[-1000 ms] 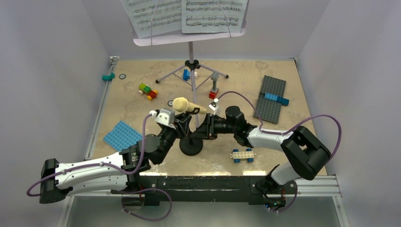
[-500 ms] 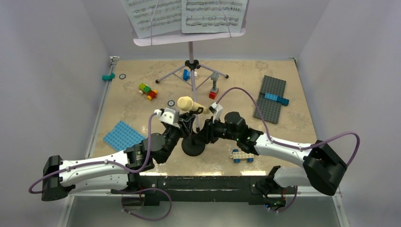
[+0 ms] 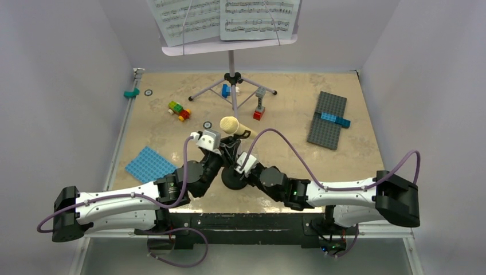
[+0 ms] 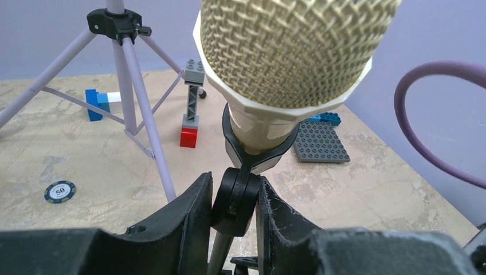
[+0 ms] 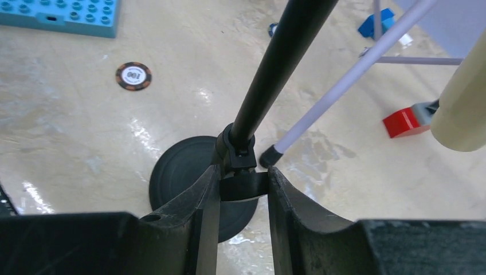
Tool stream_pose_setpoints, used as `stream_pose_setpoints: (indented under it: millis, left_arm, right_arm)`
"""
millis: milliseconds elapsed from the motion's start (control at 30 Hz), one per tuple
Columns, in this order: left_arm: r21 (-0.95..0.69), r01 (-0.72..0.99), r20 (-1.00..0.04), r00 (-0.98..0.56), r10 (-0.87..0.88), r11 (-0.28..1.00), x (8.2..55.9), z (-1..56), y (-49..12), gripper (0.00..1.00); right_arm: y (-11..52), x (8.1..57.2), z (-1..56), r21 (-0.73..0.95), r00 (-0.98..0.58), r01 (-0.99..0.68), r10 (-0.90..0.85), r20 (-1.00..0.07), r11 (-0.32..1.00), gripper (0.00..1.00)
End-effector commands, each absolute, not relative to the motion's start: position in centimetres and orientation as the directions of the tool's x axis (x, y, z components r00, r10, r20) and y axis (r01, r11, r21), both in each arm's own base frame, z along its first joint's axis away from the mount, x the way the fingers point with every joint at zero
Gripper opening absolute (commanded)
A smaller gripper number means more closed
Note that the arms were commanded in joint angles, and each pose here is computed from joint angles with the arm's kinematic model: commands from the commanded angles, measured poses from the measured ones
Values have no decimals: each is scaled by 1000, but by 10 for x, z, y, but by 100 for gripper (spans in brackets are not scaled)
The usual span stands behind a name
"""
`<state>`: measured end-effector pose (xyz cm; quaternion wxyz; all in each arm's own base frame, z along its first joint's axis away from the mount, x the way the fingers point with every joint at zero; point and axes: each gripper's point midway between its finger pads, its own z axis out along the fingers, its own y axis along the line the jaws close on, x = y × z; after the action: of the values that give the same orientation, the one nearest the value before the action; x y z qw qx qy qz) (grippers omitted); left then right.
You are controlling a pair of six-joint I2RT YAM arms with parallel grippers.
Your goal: Pack up the instrument practice props
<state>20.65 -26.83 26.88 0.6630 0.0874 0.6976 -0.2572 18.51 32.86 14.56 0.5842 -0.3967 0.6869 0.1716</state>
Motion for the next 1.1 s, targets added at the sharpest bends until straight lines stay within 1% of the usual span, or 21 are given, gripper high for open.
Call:
stream_pose_setpoints:
  millis: [0,67,133,167,200,267,300,333,400,433,533,600,700,767,933,1000,1067]
  left_arm:
    - [-145,484,-950,-312,15,863,186,159,-270,0]
    - [-142,488,-948,-317,23,861,185,155,-271,0]
    - [-137,488,-946,-321,32,862,185,152,-272,0]
    - [-137,486,-946,-324,33,863,185,151,-271,0]
    - [-137,485,-945,-325,32,864,185,151,-270,0]
    - [-136,481,-946,-324,31,866,185,152,-269,0]
    - [-136,479,-946,-322,29,867,185,153,-268,0]
    - [-135,478,-947,-320,29,868,185,153,-268,0]
    - [-133,478,-948,-317,29,868,186,155,-268,0]
    - [-133,478,-949,-314,28,868,186,156,-268,0]
    - [-130,476,-950,-311,29,870,187,157,-268,0]
    - [-127,476,-950,-310,31,870,187,157,-269,0]
    - [-123,474,-951,-308,33,872,188,157,-269,0]
    - [-117,478,-949,-312,44,871,188,157,-270,0]
    - [-110,486,-948,-313,55,867,187,159,-273,0]
    - [-111,488,-949,-310,53,866,187,161,-273,0]
    - [-113,489,-950,-309,50,865,186,163,-273,0]
  right_arm:
    - [314,188,144,-488,171,-648,-513,-841,584,0]
    - [315,189,132,-544,186,-631,-573,-798,553,0]
    - [315,191,134,-532,162,-613,-566,-808,584,0]
    - [316,187,136,-488,126,-634,-543,-830,600,0]
    - [320,181,138,-440,97,-669,-516,-851,599,9]
    - [323,174,147,-349,42,-704,-455,-889,618,39]
    - [324,168,151,-307,16,-725,-431,-902,617,52]
    - [325,164,155,-265,-12,-739,-405,-914,620,62]
    - [323,156,164,-190,-62,-757,-358,-932,625,75]
    - [322,153,167,-133,-104,-761,-322,-941,635,79]
    - [316,145,178,21,-209,-771,-223,-952,636,81]
    - [309,147,181,175,-326,-756,-131,-936,631,81]
    - [299,156,188,455,-524,-682,51,-850,572,76]
    - [298,156,183,566,-612,-648,93,-785,510,74]
    - [306,156,177,677,-720,-598,84,-689,429,75]
    - [310,157,179,710,-742,-587,92,-664,388,75]
    - [312,159,179,720,-754,-583,80,-652,376,74]
